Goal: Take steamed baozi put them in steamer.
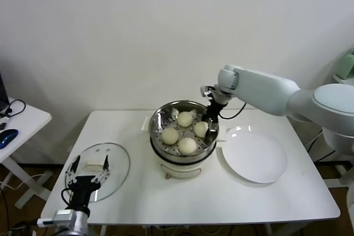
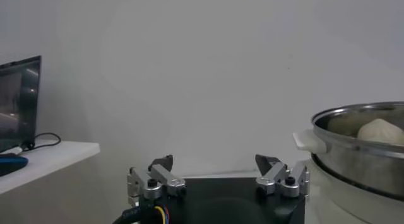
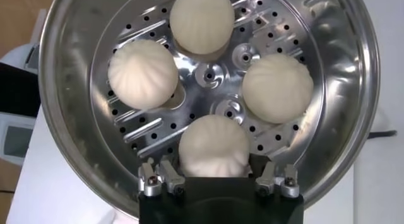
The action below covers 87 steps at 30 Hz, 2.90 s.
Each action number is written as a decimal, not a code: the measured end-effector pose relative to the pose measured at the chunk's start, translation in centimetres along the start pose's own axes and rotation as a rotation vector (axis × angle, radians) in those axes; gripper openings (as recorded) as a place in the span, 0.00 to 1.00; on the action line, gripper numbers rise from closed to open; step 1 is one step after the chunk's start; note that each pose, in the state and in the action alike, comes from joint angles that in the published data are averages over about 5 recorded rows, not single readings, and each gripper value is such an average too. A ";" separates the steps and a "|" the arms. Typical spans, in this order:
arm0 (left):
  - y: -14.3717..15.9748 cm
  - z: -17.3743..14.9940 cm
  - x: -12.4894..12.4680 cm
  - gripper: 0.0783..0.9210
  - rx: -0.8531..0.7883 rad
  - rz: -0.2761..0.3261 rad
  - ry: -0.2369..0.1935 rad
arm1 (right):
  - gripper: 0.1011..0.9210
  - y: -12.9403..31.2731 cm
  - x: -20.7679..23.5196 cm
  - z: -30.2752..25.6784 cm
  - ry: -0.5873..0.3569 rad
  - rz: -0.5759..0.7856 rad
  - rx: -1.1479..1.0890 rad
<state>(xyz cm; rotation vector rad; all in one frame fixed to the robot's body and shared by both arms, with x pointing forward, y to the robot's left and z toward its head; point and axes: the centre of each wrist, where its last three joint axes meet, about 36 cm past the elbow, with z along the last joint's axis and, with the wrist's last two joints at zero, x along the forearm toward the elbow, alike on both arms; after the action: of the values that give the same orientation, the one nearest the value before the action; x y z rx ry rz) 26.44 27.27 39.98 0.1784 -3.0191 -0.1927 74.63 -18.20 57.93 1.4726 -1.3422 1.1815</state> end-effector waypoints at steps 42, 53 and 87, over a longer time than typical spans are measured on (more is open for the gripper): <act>1.5 -0.8 -0.6 0.88 -0.012 -0.045 -0.017 | 0.88 5.3 7.9 4.2 -0.408 0.477 -0.020; 2.5 -1.1 -0.9 0.88 0.010 -0.039 -0.045 | 0.88 9.9 3.5 9.1 -0.610 0.702 -0.145; 2.8 -1.0 -2.5 0.88 0.031 -0.010 -0.107 | 0.88 35.3 -17.6 11.8 -1.069 1.201 -0.878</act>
<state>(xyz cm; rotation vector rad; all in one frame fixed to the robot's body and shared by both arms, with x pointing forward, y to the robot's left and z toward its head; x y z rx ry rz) 28.69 30.26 41.12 0.1921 -3.1293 -0.1610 40.99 -29.39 37.02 0.4540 -3.1543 0.0700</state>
